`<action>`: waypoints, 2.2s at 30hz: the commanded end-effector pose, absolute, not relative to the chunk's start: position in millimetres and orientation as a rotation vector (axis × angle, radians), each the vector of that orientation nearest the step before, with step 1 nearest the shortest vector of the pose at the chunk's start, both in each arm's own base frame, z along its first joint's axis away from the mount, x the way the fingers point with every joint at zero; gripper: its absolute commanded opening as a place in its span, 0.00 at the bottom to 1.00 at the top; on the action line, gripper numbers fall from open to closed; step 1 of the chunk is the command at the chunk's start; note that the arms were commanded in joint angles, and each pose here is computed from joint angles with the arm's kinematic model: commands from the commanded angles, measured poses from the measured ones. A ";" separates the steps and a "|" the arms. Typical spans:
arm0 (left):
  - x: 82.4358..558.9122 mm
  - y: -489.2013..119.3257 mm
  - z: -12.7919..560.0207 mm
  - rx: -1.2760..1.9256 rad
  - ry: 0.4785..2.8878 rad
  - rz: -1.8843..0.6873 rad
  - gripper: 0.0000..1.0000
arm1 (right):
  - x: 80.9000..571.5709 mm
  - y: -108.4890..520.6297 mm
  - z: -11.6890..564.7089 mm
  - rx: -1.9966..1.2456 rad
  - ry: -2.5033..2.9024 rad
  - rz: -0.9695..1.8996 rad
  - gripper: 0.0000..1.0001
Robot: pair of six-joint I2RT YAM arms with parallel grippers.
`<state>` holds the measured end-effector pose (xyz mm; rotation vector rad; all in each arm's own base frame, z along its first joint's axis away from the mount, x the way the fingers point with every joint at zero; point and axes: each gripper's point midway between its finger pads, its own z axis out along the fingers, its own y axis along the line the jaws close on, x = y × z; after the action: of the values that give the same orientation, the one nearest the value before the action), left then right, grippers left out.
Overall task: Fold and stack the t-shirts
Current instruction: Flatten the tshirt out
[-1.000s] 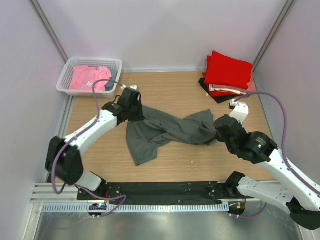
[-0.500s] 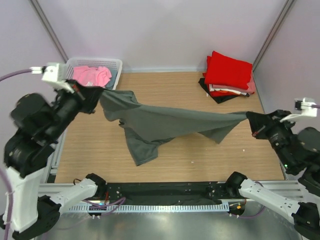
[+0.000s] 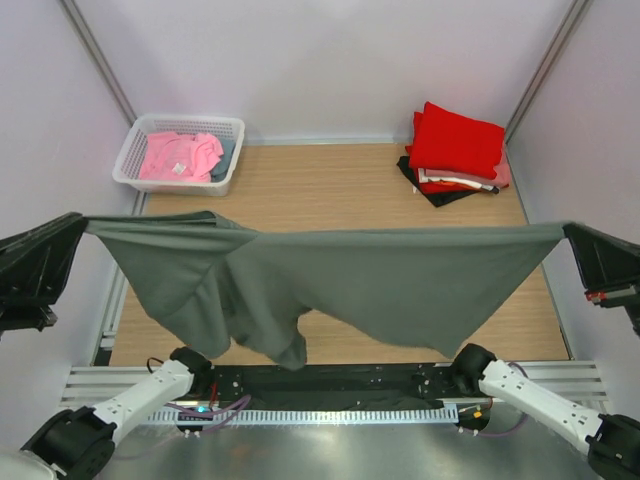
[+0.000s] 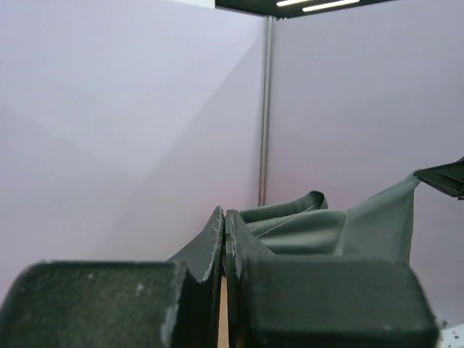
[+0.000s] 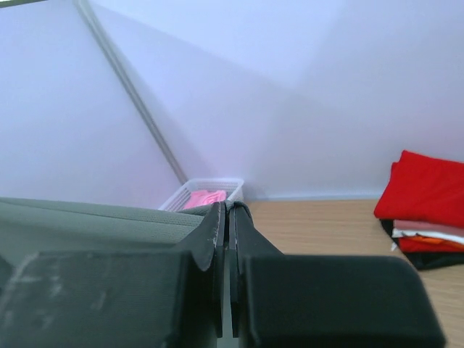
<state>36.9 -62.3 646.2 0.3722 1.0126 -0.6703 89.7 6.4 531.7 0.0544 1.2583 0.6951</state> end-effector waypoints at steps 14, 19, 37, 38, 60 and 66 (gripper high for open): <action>401.6 -165.8 447.0 0.551 1.775 -0.366 0.00 | 368.5 106.3 330.2 0.180 1.940 -0.092 0.01; 514.5 -156.1 289.6 0.352 2.194 -0.369 0.30 | 451.9 91.4 187.7 0.223 2.246 -0.094 0.45; 385.2 -136.7 265.7 0.151 2.326 -0.326 0.75 | 394.4 116.3 210.2 0.177 2.270 0.205 0.85; 367.9 -135.0 269.7 0.141 2.314 -0.316 0.74 | 387.0 114.6 205.4 0.190 2.284 0.213 0.85; 39.1 -134.1 125.8 -0.148 2.834 -0.817 0.61 | 232.4 48.6 162.9 0.605 2.237 0.163 0.87; 44.9 -126.0 103.9 -0.169 2.868 -0.685 0.63 | 235.2 54.6 158.2 0.608 2.274 0.174 0.87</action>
<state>44.2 -125.1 107.6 -0.1329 2.8397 -0.7138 230.0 54.9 152.4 0.5767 2.3022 0.1769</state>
